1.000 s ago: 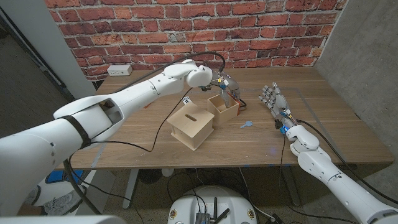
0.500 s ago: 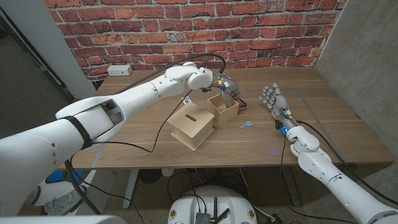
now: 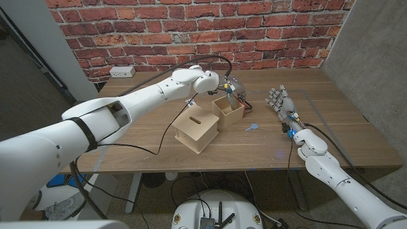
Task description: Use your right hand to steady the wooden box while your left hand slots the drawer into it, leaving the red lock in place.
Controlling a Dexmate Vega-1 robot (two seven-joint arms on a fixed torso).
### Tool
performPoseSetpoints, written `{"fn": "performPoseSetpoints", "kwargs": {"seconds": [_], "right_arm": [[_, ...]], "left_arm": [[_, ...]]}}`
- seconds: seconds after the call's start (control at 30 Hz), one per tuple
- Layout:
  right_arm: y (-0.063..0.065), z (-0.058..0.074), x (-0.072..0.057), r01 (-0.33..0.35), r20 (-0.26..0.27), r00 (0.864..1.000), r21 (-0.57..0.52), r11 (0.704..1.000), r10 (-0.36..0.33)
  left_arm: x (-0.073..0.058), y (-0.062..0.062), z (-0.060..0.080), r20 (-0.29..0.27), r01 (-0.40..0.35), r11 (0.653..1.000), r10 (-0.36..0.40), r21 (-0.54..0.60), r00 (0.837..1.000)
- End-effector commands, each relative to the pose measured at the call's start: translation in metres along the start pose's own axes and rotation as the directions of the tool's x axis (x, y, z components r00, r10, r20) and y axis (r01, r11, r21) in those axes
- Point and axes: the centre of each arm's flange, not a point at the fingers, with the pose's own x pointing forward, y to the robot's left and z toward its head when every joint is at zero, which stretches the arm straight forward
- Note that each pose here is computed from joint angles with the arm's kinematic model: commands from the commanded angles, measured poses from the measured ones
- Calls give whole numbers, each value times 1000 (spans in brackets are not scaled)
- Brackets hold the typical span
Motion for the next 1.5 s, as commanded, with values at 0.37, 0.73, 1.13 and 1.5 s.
{"fn": "performPoseSetpoints", "kwargs": {"seconds": [0.37,0.73,1.13,1.5], "right_arm": [[-4,-1,-2,14,2,1000,5,1000,-14],[-4,-1,-1,15,0,1000,6,1000,-15],[-3,-1,1,15,-2,1000,5,1000,-15],[-3,-1,4,10,4,1000,8,1000,-10]], "left_arm": [[1,-9,1,-6,-44,999,44,30,999],[2,-10,-1,-4,-71,997,71,25,997],[3,-14,-4,-9,-100,995,101,29,995],[4,-14,-6,-27,-87,996,87,9,996]]}}
